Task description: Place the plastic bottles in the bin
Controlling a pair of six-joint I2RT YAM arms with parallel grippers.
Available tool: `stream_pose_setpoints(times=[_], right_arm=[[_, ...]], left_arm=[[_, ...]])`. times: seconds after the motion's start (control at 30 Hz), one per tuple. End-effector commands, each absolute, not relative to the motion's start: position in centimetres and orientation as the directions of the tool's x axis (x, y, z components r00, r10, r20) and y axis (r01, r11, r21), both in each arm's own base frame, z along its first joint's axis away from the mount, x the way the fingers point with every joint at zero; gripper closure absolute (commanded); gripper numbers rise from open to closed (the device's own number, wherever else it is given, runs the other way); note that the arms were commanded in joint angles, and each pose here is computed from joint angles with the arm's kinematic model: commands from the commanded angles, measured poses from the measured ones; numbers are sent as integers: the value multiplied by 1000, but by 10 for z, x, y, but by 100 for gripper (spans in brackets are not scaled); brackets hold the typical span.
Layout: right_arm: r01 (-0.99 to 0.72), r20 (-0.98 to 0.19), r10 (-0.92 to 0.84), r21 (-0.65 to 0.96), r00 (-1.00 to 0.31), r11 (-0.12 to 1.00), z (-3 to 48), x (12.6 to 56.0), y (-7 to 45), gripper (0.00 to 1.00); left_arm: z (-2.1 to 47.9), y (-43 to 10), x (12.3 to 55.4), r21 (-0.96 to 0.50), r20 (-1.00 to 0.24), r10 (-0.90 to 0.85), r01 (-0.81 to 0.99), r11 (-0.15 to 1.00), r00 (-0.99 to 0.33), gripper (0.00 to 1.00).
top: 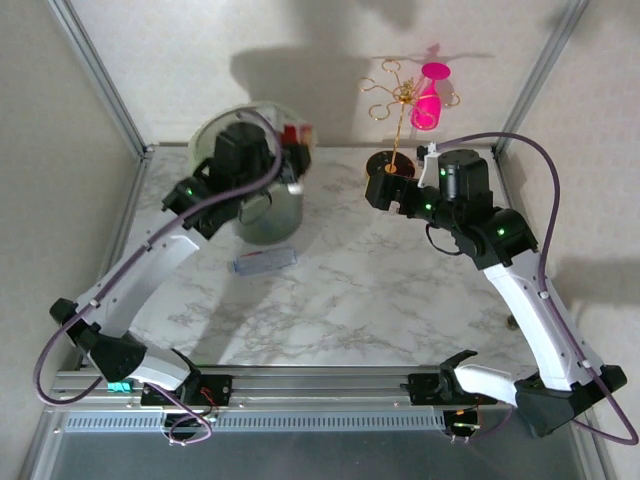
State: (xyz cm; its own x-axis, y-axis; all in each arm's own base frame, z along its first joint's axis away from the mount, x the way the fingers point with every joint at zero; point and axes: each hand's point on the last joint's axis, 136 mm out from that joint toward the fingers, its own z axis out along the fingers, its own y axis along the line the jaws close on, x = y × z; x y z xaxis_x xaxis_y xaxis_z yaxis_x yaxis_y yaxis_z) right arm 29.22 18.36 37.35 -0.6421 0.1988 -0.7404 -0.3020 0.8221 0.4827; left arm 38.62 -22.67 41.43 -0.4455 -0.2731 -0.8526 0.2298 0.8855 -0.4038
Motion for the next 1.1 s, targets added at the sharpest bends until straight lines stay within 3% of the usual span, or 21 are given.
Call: stream_pose_setpoints(times=[0.0, 0.23, 0.47, 0.6, 0.83, 0.93, 1.07], right_arm=[[-333, -751, 205, 496, -627, 802, 388, 292, 187, 4], [-336, -742, 202, 506, -639, 795, 384, 293, 190, 4], [-327, -736, 207, 510, -644, 796, 380, 290, 189, 4], [-321, -722, 208, 521, -660, 791, 372, 289, 190, 4], [-305, -710, 220, 532, -669, 790, 363, 292, 192, 4], [-310, -711, 214, 529, -670, 790, 362, 293, 193, 4], [-309, -710, 211, 528, -671, 791, 359, 293, 192, 4]], left_arm=[[409, -184, 416, -470, -795, -430, -15, 883, -428, 68], [412, -160, 448, -416, -811, -438, -143, 898, -388, 71], [382, -163, 462, -454, -758, -510, -232, 860, -406, 67], [376, -160, 465, -559, -693, -634, -301, 773, -343, 66], [356, -162, 463, -791, -452, -875, -376, 483, -175, 64], [354, -154, 457, -800, -439, -895, -420, 429, -79, 56], [360, -156, 459, -826, -412, -910, -401, 396, -48, 40]])
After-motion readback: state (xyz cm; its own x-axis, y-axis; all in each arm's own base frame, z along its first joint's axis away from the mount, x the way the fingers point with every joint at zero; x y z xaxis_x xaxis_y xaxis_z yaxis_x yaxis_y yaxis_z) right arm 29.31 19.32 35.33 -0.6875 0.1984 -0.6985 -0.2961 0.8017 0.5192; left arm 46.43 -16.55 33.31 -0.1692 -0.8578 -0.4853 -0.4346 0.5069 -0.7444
